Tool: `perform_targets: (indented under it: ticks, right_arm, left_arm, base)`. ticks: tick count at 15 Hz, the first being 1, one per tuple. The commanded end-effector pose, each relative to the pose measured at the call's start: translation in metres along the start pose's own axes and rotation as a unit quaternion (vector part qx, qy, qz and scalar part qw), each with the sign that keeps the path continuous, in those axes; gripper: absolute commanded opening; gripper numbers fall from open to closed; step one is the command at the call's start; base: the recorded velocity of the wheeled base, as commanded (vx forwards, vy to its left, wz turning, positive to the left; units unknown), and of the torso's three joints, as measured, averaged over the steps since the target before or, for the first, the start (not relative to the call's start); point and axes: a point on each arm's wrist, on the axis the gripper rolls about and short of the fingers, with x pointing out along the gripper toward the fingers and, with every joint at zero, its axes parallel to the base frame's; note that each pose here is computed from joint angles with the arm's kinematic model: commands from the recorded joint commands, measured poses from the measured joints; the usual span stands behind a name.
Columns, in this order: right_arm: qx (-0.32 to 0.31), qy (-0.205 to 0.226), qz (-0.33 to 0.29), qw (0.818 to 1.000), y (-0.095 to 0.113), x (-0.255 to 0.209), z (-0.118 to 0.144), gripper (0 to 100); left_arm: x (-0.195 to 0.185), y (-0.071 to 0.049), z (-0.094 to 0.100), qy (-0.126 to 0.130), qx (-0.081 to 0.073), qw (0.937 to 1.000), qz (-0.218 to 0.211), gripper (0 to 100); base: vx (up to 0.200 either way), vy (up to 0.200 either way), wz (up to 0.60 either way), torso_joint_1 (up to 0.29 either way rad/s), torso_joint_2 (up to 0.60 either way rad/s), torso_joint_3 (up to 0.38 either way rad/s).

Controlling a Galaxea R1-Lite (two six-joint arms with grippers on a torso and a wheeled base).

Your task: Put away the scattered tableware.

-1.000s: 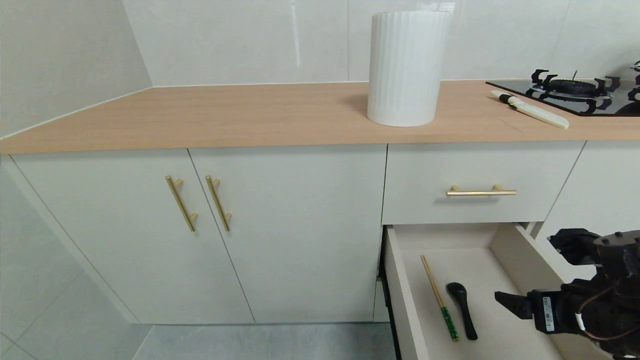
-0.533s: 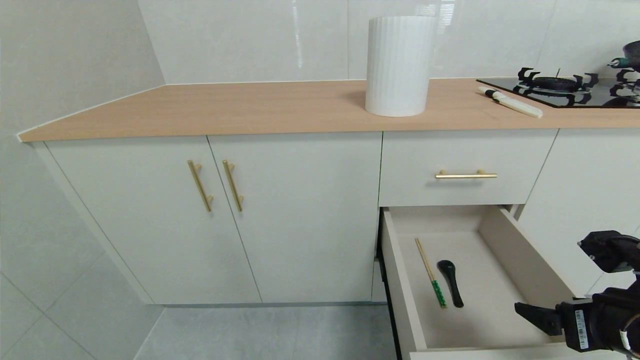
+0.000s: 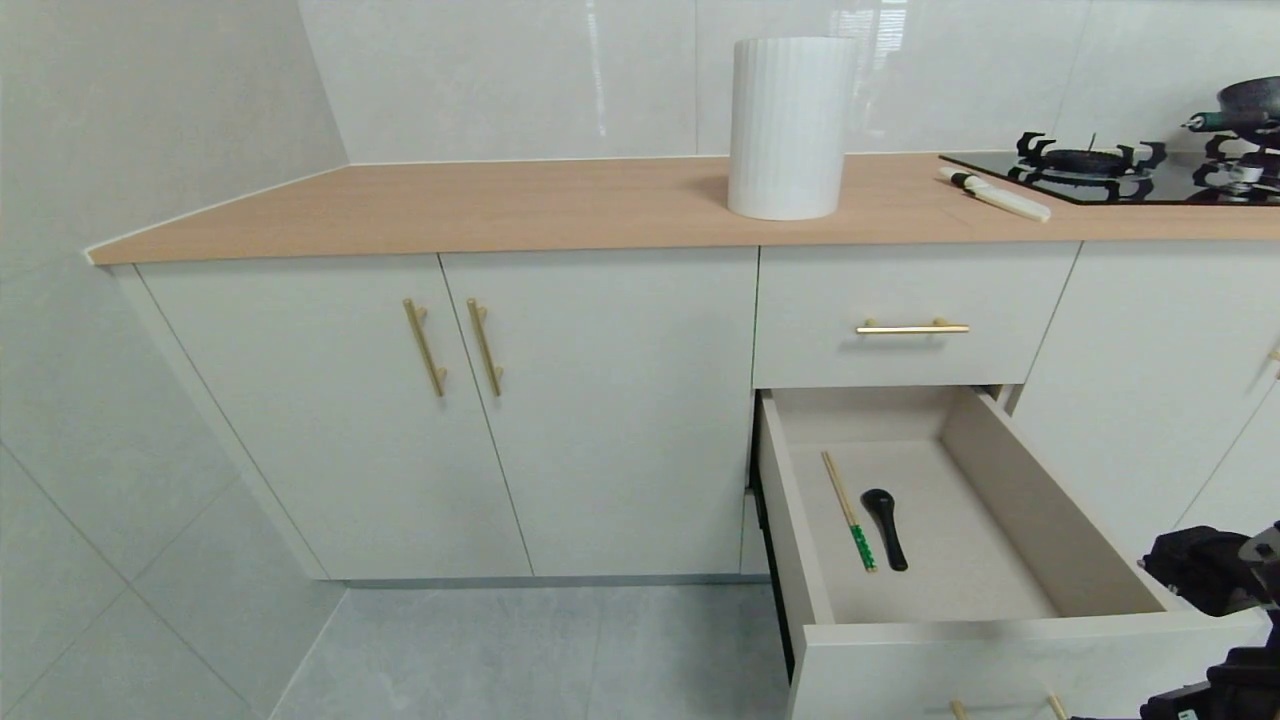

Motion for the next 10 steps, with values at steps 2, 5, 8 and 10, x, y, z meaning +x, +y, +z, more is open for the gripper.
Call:
perform_targets:
  ticks: [2, 5, 8, 10]
  right_arm:
    - [-0.004, 0.036, 0.004, 0.999, 0.008, 0.012, 0.006, 100]
    - [0.010, 0.102, -0.005, 0.995, 0.015, 0.039, 0.007, 100]
    - [0.035, 0.127, -0.019, 0.991, 0.027, 0.079, 0.011, 100]
    - [0.047, 0.084, -0.004, 0.995, 0.028, 0.086, 0.011, 100]
  left_arm:
    - [0.000, 0.000, 0.000, 0.000, 0.000, 1.0000, 0.000, 100]
    - [0.000, 0.000, 0.000, 0.000, 0.000, 1.0000, 0.000, 100]
    - [0.000, 0.000, 0.000, 0.000, 0.000, 1.0000, 0.000, 100]
    - [0.000, 0.000, 0.000, 0.000, 0.000, 1.0000, 0.000, 100]
  base:
    - [0.000, 0.000, 0.00, 0.000, 0.00, 0.000]
    - [0.000, 0.000, 0.00, 0.000, 0.00, 0.000]
    - [0.000, 0.000, 0.00, 0.000, 0.00, 0.000]
    - [0.000, 0.000, 0.00, 0.000, 0.00, 0.000]
